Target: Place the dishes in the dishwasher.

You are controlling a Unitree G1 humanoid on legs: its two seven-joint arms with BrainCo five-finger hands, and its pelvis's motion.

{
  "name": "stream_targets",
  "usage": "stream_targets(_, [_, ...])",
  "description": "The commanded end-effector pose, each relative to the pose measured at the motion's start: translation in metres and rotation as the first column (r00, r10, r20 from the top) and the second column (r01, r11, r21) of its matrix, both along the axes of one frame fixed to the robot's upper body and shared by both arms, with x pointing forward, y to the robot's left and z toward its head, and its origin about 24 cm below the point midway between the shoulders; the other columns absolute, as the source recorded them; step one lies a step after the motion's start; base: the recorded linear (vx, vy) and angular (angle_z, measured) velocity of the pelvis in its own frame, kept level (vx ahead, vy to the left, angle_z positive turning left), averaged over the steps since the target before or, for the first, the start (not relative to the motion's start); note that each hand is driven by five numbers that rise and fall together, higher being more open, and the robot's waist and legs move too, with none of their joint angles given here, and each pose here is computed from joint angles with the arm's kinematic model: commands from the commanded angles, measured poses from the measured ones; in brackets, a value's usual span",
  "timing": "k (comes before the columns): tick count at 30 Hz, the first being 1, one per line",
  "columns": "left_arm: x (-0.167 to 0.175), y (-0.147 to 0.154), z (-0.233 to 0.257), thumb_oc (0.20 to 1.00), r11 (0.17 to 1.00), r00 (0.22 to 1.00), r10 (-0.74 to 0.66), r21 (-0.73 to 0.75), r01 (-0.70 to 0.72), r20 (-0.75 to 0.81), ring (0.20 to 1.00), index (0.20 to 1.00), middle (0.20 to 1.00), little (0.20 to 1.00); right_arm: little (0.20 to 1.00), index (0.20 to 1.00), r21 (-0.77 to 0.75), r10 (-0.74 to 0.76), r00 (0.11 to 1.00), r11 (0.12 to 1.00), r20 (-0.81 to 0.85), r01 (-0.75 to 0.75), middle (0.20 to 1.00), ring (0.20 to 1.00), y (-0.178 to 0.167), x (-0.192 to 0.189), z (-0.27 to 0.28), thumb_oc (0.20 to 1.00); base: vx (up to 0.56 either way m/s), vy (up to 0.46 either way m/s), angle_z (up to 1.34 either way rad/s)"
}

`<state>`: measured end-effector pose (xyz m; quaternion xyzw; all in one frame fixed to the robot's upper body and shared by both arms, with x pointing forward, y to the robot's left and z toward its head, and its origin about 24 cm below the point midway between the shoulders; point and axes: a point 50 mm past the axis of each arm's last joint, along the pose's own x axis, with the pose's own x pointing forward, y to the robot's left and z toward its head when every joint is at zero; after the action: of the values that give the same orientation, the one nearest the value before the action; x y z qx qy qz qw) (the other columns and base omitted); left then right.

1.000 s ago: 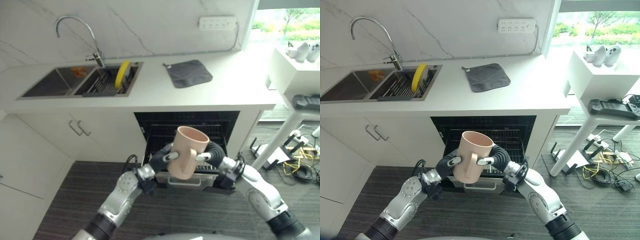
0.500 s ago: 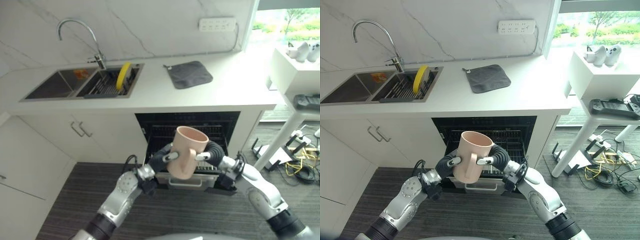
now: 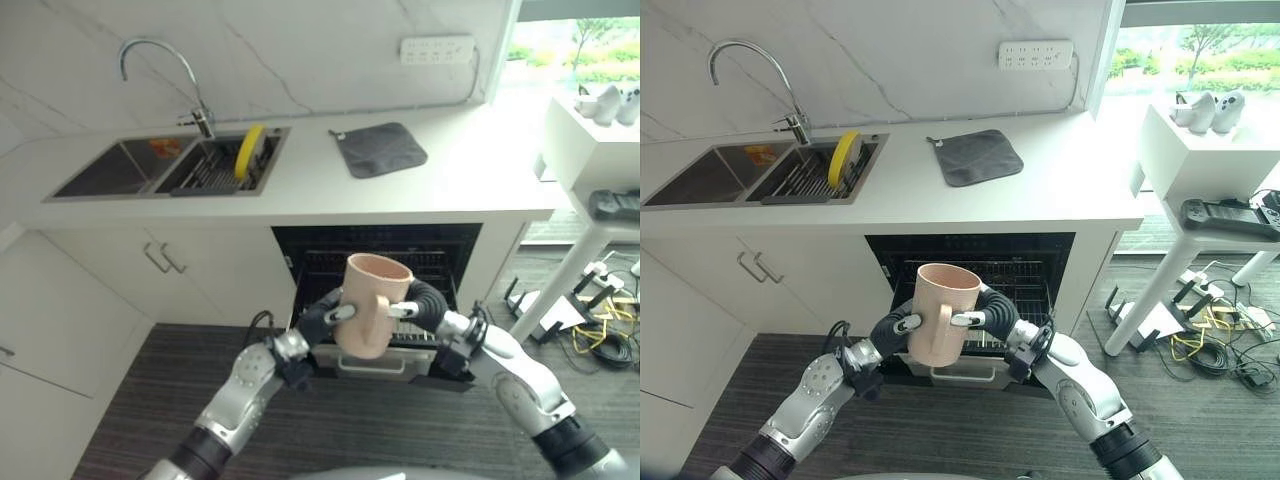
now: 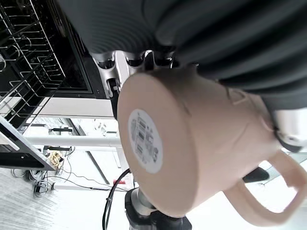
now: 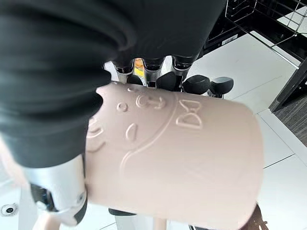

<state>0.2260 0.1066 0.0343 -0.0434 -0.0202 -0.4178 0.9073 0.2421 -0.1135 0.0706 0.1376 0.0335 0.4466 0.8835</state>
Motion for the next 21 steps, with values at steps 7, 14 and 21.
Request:
stream_targets(7, [0.016,-0.019,0.018,0.200,0.997,0.992,-0.065,0.046,0.060,0.104,0.200,0.200,0.200,0.200,0.200,0.200,0.119,0.268,0.940,0.948,0.213,-0.297,0.200,0.200,0.061,-0.011,0.042,0.200,0.00,0.000,0.00])
stream_targets(14, [0.017,-0.017,0.011,0.489,0.999,0.999,0.003,0.042,-0.005,0.050,0.489,0.489,0.489,0.489,0.200,0.200,0.178,0.205,0.951,0.952,0.234,-0.249,0.200,0.200,0.058,-0.009,0.049,0.200,0.00,0.000,0.00])
stream_targets(21, [0.015,-0.014,-0.002,1.000,0.997,0.996,0.078,0.023,-0.077,-0.039,1.000,1.000,1.000,1.000,0.200,0.200,0.273,0.081,0.972,0.952,0.221,-0.141,0.200,0.200,0.052,-0.003,0.055,0.200,0.00,0.000,0.00])
